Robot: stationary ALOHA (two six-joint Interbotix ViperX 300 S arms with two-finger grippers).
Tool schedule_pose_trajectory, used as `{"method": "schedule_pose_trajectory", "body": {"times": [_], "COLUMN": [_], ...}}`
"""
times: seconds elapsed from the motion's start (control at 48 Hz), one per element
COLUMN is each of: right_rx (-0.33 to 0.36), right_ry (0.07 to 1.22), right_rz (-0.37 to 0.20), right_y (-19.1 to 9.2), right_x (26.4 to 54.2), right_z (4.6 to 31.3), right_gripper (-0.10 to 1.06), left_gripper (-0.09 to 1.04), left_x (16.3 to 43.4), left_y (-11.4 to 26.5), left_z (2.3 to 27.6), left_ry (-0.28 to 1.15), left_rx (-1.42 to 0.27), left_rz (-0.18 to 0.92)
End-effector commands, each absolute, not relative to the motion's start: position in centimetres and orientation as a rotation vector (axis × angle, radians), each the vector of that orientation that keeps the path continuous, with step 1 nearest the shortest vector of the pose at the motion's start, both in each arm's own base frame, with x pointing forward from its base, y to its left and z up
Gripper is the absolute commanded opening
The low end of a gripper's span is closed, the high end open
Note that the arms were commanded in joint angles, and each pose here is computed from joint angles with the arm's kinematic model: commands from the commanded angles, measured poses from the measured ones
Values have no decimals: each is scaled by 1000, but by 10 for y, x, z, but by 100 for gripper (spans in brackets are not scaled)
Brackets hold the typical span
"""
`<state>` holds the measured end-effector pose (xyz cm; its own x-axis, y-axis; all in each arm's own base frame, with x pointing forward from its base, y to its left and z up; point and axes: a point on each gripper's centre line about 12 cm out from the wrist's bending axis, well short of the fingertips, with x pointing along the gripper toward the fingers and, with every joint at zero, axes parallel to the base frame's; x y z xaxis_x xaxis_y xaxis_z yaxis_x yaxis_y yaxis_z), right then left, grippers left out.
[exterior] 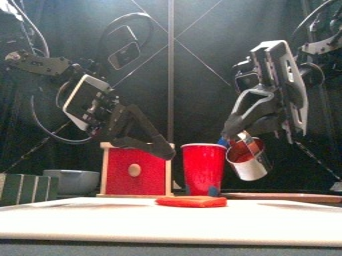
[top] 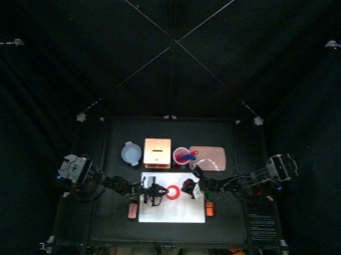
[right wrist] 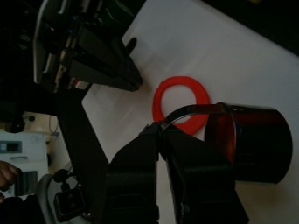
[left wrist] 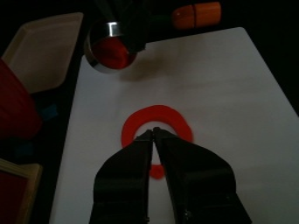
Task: Get the cutter from the drawer then cut the dough then place the extra dough in the bowl
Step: Place the extra dough in the bowl
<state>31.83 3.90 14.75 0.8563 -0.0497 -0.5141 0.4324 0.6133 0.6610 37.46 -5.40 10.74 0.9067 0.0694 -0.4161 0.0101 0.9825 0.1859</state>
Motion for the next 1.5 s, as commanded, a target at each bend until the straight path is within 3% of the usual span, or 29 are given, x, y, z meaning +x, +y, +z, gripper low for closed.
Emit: {"method": "schedule_pose_trajectory", "body": {"times": [0.021,0.229,0.417,0.521,0.875,1.292,1.5], "right_rx": [924,979,1051,1029,1020,944,931], "right_ry": [403,325,323,335,385,485,479], "right_rz": [-264,-186,-177,-166,-227,-247,-263], "right_y": [40,42,36,34,22,8,-2], "right_x": [326,323,317,319,323,305,295], "right_z": [158,162,154,152,137,161,178], "right_gripper": [38,38,41,47,76,77,77], "left_gripper": [56,56,56,56,56,56,56], "left_x": [379,379,379,379,379,379,379], "left_y": [-53,-53,-53,-53,-54,-54,-54], "left_z": [120,120,120,119,118,115,113], "left_ry": [398,397,401,408,421,433,436], "left_rx": [187,188,186,185,182,180,183], "left_rz": [34,35,35,32,26,26,25]}}
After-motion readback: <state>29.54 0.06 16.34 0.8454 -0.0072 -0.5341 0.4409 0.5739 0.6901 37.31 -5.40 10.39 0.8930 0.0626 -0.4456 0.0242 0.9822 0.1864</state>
